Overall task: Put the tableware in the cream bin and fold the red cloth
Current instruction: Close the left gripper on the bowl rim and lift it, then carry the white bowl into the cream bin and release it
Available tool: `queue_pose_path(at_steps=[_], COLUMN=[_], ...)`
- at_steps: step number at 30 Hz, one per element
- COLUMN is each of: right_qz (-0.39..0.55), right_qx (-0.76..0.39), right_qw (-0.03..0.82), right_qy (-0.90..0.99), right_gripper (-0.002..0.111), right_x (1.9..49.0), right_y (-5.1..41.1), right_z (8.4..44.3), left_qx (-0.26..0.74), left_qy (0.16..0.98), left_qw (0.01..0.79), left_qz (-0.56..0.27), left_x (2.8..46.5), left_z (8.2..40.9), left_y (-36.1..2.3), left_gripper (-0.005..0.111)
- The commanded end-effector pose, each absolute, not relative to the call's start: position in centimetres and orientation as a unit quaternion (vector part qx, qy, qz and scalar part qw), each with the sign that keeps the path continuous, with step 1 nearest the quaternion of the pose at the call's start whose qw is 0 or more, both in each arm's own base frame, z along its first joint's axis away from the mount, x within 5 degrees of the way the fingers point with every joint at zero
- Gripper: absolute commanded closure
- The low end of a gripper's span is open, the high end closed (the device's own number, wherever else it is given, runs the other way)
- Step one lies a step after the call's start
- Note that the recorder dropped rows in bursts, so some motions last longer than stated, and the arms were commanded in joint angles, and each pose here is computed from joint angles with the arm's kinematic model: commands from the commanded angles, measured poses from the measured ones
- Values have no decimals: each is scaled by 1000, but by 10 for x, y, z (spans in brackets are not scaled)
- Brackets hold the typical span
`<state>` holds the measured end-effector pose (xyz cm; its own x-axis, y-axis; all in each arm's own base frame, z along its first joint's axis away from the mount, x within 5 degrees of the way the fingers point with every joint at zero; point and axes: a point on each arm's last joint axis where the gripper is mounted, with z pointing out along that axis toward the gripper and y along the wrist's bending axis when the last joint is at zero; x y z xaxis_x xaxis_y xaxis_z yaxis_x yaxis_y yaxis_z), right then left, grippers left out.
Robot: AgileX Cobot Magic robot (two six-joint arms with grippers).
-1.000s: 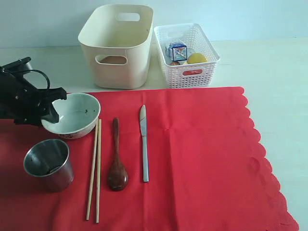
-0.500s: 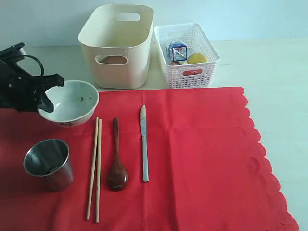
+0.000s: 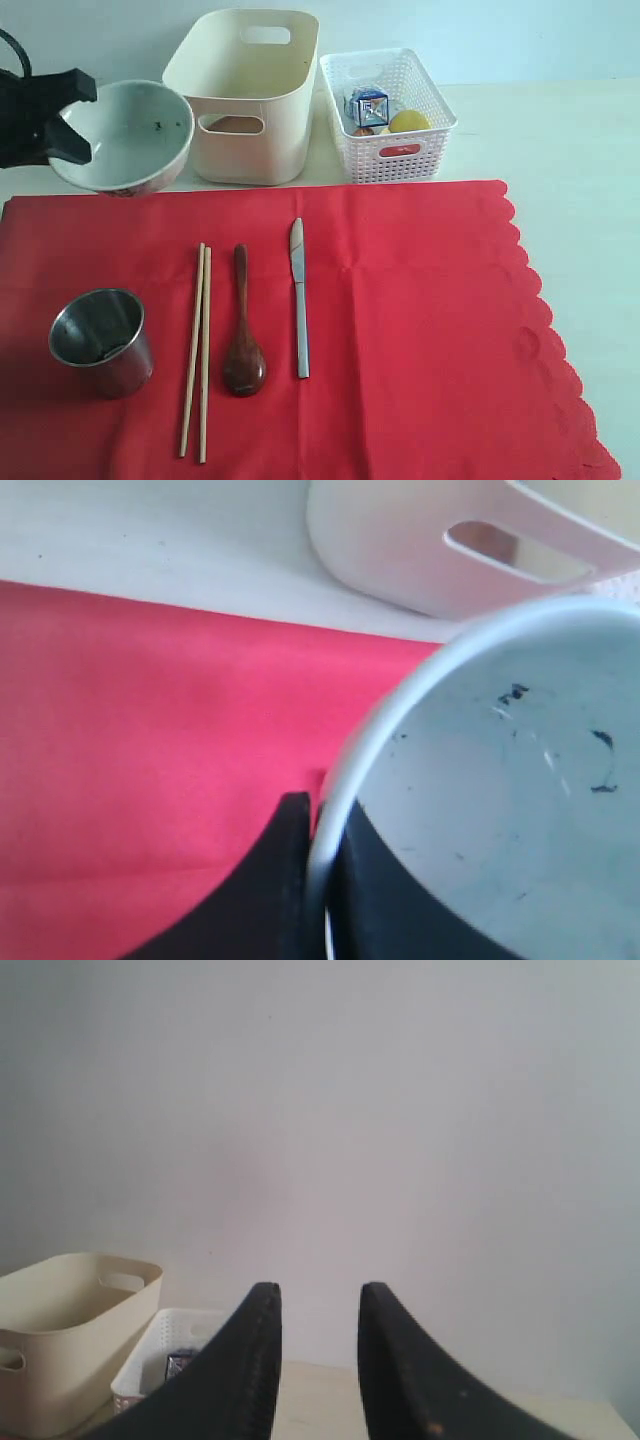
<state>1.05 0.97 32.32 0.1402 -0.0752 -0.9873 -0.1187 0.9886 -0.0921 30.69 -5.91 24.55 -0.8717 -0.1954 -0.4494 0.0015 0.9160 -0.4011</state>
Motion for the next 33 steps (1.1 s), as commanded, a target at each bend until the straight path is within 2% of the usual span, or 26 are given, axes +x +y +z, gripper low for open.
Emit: queue_pose_path(at_steps=[1,10,16,23,33], right_qz=[-7,-43,-46,-46,-57], right_qx=[-78,-92,-96,-97,-104], right_qw=[742,717,701,686,669], right_qy=[666,690,705,720,733], right_gripper=[81,81,81,81,81], right_x=[16,25,31,35,40], right_y=[8,5,5,5,4], right_z=[312,292,278,265,251], left_qx=[-52,-35,-25,-24,-37], left_qy=[933,907,900,895,894], left_qw=[278,342,357,365,351], left_qz=[-222,-242,-249,-254,-277], left_x=[300,319,345,380,428], left_z=[265,303,318,319,295], left_y=[-62,-66,-70,-75,-87], left_gripper=[106,107,107,107,107])
